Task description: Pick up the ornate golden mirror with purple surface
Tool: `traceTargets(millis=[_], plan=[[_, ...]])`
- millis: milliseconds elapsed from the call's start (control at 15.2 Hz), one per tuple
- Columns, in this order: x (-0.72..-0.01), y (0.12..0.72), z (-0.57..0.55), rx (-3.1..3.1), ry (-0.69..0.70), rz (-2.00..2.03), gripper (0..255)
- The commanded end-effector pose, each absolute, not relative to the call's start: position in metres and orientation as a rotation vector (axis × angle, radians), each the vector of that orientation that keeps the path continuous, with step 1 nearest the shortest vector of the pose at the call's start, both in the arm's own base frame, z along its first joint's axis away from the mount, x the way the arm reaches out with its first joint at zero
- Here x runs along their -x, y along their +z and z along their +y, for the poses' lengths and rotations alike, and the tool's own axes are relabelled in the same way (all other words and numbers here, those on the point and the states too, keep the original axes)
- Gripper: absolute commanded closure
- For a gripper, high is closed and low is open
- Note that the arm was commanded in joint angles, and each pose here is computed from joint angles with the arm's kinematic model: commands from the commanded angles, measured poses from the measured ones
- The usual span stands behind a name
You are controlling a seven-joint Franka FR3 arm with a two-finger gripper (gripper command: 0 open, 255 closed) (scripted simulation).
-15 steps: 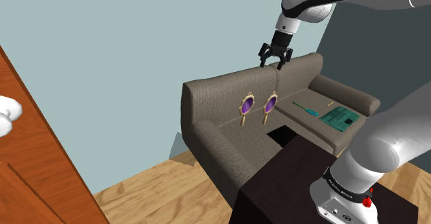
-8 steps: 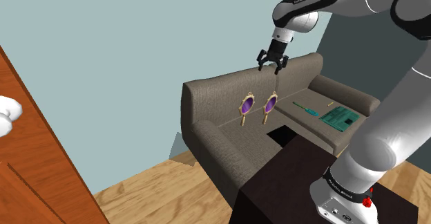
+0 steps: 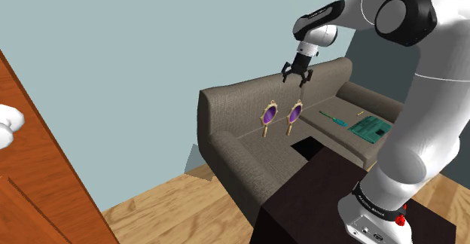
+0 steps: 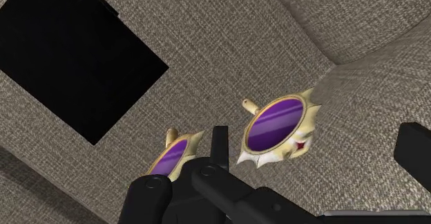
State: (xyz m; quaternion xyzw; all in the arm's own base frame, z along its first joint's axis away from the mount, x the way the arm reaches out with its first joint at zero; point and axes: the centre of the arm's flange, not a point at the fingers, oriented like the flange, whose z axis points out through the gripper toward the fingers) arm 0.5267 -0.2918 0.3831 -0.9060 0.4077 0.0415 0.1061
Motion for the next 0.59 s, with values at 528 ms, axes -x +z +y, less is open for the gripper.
traceTargets(millis=[528], plan=[[-0.548,0.292,-0.397,2.486,0.193,1.466,0]])
